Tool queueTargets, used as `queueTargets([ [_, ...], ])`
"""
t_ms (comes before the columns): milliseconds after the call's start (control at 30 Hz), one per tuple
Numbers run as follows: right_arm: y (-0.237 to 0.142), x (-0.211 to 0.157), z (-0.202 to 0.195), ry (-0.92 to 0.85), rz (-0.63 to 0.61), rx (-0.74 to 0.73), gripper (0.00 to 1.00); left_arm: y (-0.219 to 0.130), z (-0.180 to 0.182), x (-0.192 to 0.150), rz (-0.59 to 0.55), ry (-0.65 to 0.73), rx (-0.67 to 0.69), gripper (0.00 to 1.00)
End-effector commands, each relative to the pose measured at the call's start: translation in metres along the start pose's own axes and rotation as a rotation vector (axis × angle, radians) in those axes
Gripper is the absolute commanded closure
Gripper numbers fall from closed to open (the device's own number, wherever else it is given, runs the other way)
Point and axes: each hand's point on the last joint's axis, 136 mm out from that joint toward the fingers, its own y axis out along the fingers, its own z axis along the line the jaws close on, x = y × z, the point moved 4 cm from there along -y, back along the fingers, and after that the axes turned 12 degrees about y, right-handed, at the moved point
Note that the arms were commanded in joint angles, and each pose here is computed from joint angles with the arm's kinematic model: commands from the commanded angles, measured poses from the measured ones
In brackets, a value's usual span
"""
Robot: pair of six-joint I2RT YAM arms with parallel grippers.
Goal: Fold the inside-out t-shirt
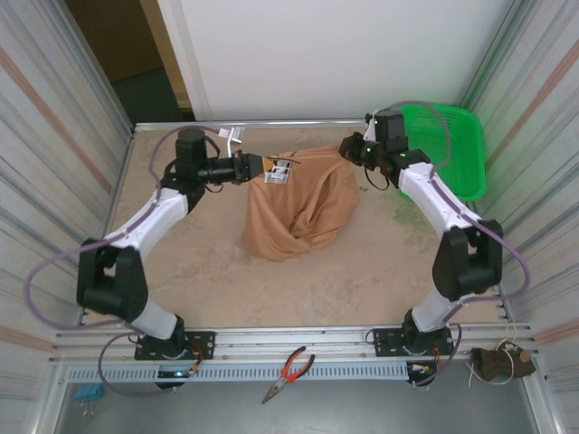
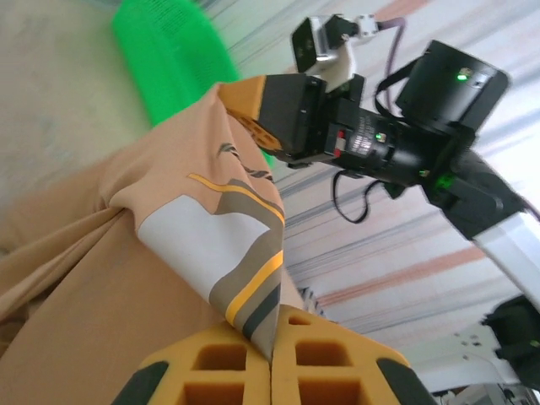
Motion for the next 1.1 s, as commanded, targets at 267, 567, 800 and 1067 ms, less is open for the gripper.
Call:
queueTargets([
  [267, -0.011, -0.094, -0.028, -0.167, 0.087, -0.155, 0.43, -0.032, 0.113, -0.026, -0.040, -0.155, 0.383, 0.49],
  [567, 0.031, -0.148, -0.052, -0.158, 0.184, -0.196, 0.43, -0.006, 0.058, -0.100, 0.084, -0.225, 0.747, 0.36],
  [800, 0.055, -0.147, -0.057, -0.145, 0.204, -0.223, 0.42, 0.028, 0.081, -0.131, 0.199, -0.341, 0.823, 0.33],
  [1067, 0.078, -0.159, -0.053, -0.125, 0.309, -0.177, 0.33, 0.057, 0.096, -0.146, 0.358, -0.241, 0.788, 0.60],
])
